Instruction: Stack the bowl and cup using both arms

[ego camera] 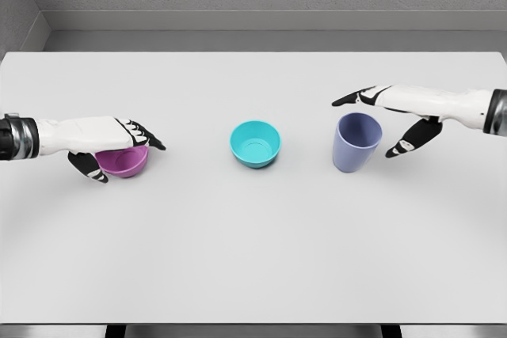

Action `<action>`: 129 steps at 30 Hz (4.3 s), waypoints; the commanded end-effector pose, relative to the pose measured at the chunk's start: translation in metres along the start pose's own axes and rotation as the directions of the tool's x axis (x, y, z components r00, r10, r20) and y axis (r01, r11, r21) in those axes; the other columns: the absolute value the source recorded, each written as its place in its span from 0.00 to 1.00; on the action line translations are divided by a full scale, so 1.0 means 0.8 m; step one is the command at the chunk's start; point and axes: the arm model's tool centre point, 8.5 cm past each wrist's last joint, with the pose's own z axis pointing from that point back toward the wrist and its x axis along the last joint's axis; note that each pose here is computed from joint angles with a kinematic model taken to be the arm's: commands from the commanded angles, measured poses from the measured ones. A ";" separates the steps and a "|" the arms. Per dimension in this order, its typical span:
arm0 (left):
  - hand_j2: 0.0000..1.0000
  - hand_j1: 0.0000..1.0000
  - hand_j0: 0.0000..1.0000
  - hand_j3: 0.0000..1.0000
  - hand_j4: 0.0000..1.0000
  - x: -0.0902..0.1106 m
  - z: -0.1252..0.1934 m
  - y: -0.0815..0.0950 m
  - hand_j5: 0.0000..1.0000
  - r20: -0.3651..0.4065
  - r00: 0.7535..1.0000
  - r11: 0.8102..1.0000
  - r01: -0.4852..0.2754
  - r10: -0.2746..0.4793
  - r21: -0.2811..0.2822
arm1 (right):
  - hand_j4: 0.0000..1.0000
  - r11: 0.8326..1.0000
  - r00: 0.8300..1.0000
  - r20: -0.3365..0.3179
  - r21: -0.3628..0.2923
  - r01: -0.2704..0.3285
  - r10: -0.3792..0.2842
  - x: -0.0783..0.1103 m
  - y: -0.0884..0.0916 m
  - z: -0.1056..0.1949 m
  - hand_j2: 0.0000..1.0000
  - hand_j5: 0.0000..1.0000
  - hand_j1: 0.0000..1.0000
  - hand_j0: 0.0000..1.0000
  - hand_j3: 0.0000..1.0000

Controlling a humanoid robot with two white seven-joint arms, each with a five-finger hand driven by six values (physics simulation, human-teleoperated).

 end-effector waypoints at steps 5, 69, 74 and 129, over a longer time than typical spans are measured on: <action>0.87 0.87 0.87 0.87 0.87 -0.001 0.001 0.001 0.87 -0.002 1.000 1.000 -0.005 0.005 0.005 | 1.00 1.000 1.000 -0.004 0.008 0.019 -0.019 -0.007 0.008 -0.010 1.00 1.00 1.00 1.00 1.00; 0.79 0.79 0.79 0.79 0.79 0.072 -0.044 0.087 0.79 0.111 0.968 0.969 0.213 -0.227 0.121 | 0.66 1.000 1.000 -0.017 0.023 -0.010 0.010 -0.014 0.005 -0.026 0.66 0.66 0.66 0.66 0.66; 0.79 0.79 0.79 0.79 0.79 0.078 -0.051 0.094 0.79 0.122 0.964 0.966 0.219 -0.235 0.135 | 0.67 1.000 1.000 -0.021 0.021 -0.012 0.012 -0.014 0.003 -0.023 0.67 0.67 0.67 0.67 0.67; 0.78 0.78 0.78 0.78 0.78 0.143 -0.156 0.144 0.78 0.191 0.925 0.933 0.287 -0.329 0.217 | 0.67 0.995 0.996 0.002 -0.016 -0.094 0.094 0.008 -0.037 -0.009 0.67 0.67 0.67 0.67 0.67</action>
